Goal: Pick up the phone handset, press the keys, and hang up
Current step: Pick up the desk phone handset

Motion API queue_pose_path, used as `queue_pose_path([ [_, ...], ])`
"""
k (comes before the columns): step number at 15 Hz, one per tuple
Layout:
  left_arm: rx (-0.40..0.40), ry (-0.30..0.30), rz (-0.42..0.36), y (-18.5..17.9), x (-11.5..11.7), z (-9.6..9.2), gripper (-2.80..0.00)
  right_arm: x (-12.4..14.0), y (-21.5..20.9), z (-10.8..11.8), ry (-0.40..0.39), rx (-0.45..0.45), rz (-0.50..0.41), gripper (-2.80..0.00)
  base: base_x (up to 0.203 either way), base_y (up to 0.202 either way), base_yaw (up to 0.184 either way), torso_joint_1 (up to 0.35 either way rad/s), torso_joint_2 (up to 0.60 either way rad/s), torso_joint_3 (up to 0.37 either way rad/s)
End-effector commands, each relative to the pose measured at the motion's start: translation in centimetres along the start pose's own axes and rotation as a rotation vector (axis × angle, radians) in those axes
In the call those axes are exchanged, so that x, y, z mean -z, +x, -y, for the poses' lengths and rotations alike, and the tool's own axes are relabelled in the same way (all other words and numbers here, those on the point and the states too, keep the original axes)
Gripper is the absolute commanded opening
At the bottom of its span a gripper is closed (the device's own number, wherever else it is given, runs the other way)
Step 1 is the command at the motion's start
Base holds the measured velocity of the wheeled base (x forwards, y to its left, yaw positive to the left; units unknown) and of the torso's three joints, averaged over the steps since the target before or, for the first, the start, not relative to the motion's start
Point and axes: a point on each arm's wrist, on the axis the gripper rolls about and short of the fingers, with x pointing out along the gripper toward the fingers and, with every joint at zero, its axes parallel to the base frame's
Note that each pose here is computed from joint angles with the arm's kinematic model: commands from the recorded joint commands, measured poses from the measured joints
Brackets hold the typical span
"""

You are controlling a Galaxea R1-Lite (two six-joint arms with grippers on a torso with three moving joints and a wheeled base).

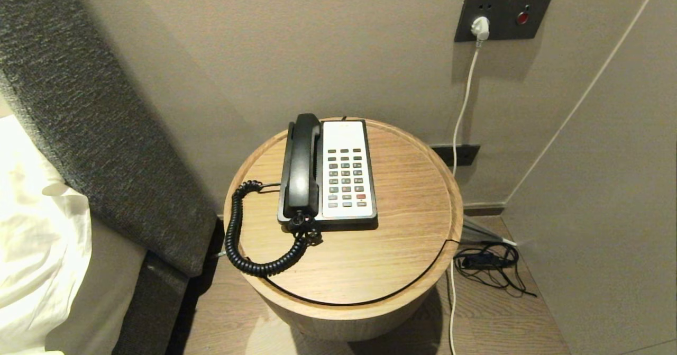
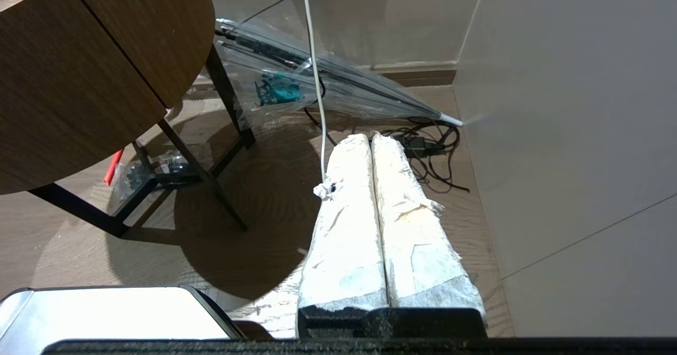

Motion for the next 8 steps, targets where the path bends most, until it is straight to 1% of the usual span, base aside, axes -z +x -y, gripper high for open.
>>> queue_pose_path([
  [1, 0.0, 0.001, 0.0, 0.0, 0.0, 0.0, -2.8, 0.0, 0.0, 0.0, 0.0, 0.0, -0.001, -2.8, 0.0, 0.0, 0.0, 0.0, 0.0, 0.0],
  [2, 0.0, -0.004, 0.001, 0.0, 0.0, 0.0, -2.8, 0.0, 0.0, 0.0, 0.0, 0.0, -0.002, -2.8, 0.0, 0.0, 0.0, 0.0, 0.0, 0.0],
  [3, -0.001, 0.004, 0.009, 0.0, -0.1, 0.0, -2.8, 0.0, 0.0, 0.0, 0.0, 0.0, -0.002, -2.8, 0.0, 0.0, 0.0, 0.0, 0.0, 0.0],
  [4, 0.008, 0.015, 0.052, -0.3, -1.1, 0.0, -2.8, 0.0, 0.0, 0.0, -0.001, 0.0, -0.001, -2.8, 0.0, 0.0, 0.0, 0.0, 0.0, 0.0],
  [5, 0.028, 0.019, 0.104, -0.8, -2.8, 0.0, -2.8, 0.0, 0.0, 0.0, -0.002, 0.0, 0.0, -2.8, 0.0, 0.0, 0.0, 0.0, 0.0, 0.0],
  [6, 0.073, 0.024, 0.152, -1.6, -5.5, 0.1, -2.8, 0.0, 0.0, 0.0, -0.002, 0.0, 0.0, -2.8, 0.0, 0.0, 0.0, 0.0, 0.0, 0.0],
  [7, 0.135, 0.028, 0.197, -2.7, -9.1, 0.2, -2.8, 0.0, 0.0, 0.0, -0.002, 0.0, 0.0, -2.8, 0.0, 0.0, 0.0, 0.0, 0.0, 0.0],
  [8, 0.197, 0.022, 0.228, -3.6, -13.2, 0.3, -2.8, 0.0, 0.0, 0.0, 0.0, 0.0, 0.0, -2.8, 0.0, 0.0, 0.0, 0.0, 0.0, 0.0],
])
